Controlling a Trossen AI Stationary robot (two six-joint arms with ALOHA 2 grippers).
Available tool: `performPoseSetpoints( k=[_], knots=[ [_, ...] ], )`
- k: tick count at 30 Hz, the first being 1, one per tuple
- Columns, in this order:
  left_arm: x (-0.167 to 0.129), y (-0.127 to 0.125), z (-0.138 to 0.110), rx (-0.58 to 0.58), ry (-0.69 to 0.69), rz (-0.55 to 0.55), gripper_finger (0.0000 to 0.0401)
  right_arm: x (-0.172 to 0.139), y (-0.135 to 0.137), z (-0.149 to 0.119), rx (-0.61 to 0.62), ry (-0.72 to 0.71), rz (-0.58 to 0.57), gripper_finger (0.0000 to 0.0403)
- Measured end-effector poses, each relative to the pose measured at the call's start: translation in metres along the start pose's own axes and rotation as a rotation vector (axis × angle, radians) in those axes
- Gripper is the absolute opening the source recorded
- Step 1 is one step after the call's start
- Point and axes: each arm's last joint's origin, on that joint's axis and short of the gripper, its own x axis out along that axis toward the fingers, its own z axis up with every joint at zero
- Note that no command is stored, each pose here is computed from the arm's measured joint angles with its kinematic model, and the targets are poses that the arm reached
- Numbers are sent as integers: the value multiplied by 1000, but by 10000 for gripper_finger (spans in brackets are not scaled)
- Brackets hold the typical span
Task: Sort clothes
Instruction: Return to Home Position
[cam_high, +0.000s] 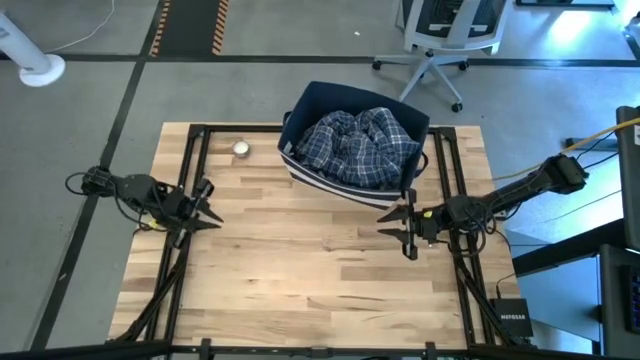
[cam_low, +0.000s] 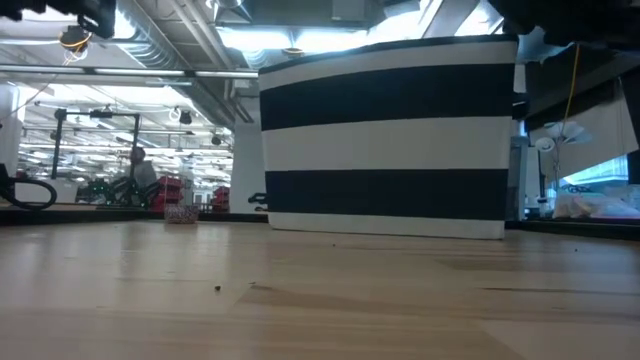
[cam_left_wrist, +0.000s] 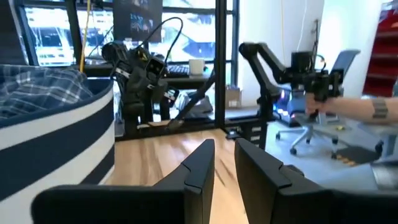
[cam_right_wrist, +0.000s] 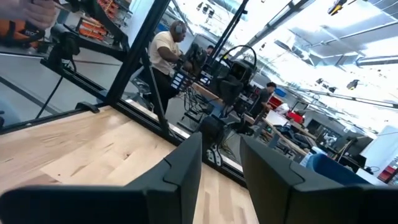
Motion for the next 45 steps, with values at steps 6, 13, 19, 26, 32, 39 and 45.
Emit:
performPoseSetpoints(
  k=[6, 13, 19, 26, 32, 39, 45],
  knots=[
    [6, -1, -37, -37, 50, 4, 58, 0, 0, -1, -9, 9, 0, 129],
    [14, 2, -64, -40, 9, 111, 59, 0, 0, -1, -8, 15, -1, 129],
    [16, 12, -77, -66, 51, 192, 59, 1, 2, -3, -11, 28, 9, 129],
    [16, 19, -81, -68, 31, 130, 59, 3, 9, -13, 34, 79, 70, 129],
    [15, 23, -81, -57, 33, 174, 59, 6, 11, -15, 49, 92, 57, 129],
    [15, 25, -82, -86, 46, 233, 59, 5, 6, -8, 50, 35, 10, 129],
    [15, 25, -82, -87, 47, 233, 59, -8, -3, 4, 5, -15, 23, 129]
  ],
)
